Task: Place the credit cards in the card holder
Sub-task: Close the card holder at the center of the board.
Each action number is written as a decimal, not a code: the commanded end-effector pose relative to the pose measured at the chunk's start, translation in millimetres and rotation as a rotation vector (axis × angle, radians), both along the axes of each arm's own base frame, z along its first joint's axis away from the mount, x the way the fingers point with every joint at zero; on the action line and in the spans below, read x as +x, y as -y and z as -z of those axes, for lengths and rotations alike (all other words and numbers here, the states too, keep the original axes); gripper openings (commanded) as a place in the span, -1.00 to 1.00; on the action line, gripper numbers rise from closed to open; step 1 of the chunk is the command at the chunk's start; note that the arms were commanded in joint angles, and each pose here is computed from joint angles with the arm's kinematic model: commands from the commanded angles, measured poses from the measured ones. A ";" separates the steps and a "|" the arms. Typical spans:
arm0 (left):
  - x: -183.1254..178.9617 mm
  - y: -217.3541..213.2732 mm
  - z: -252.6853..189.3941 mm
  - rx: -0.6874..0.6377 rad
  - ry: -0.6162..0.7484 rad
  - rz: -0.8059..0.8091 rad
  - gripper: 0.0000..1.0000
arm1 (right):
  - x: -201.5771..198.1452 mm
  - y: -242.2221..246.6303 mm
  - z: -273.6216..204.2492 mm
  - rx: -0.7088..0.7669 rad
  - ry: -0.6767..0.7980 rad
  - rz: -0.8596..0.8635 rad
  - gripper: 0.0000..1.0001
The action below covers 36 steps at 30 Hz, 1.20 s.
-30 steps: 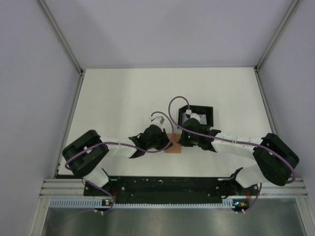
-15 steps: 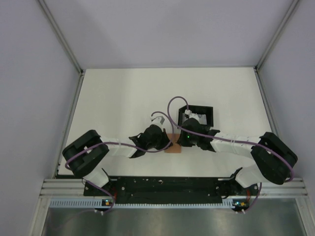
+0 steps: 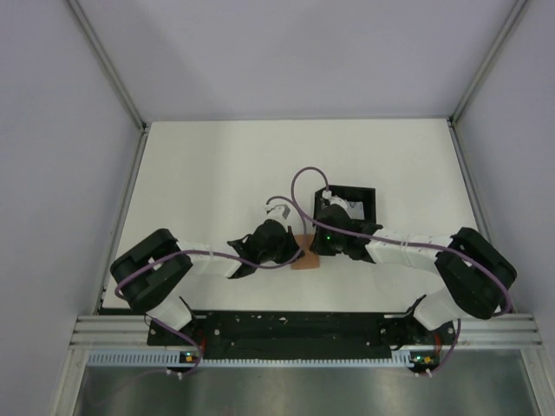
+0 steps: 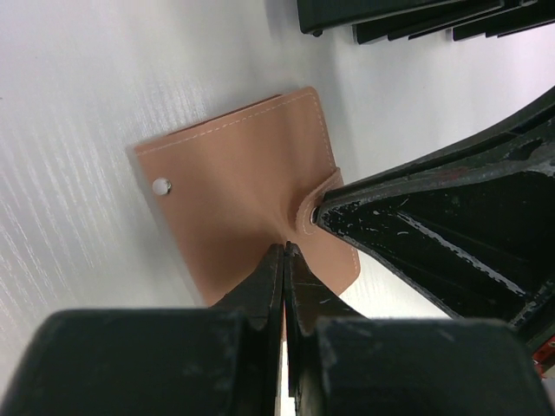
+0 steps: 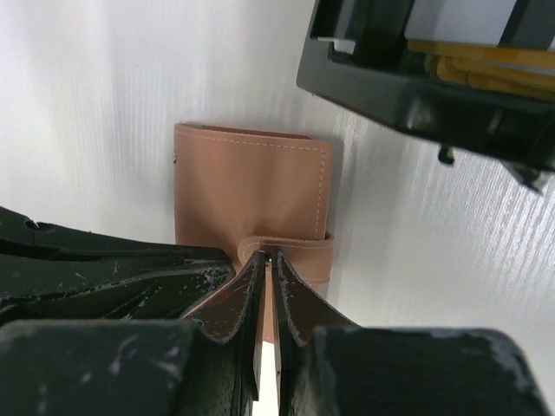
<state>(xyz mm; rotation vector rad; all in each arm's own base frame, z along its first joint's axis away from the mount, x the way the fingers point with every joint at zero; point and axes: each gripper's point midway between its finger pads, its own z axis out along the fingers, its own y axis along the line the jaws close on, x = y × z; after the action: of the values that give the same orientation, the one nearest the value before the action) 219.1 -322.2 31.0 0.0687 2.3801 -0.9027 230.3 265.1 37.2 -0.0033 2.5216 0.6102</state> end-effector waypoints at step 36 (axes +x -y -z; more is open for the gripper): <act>-8.9 -61.7 19.9 0.251 -0.002 -0.094 -0.67 | 8.9 -3.3 -4.6 -0.165 0.007 -0.039 -0.85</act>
<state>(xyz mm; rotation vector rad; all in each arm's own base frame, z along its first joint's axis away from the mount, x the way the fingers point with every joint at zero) 225.0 -312.9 33.4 0.0355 2.3625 -0.8344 252.9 279.9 36.2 -0.0696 2.5350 0.4354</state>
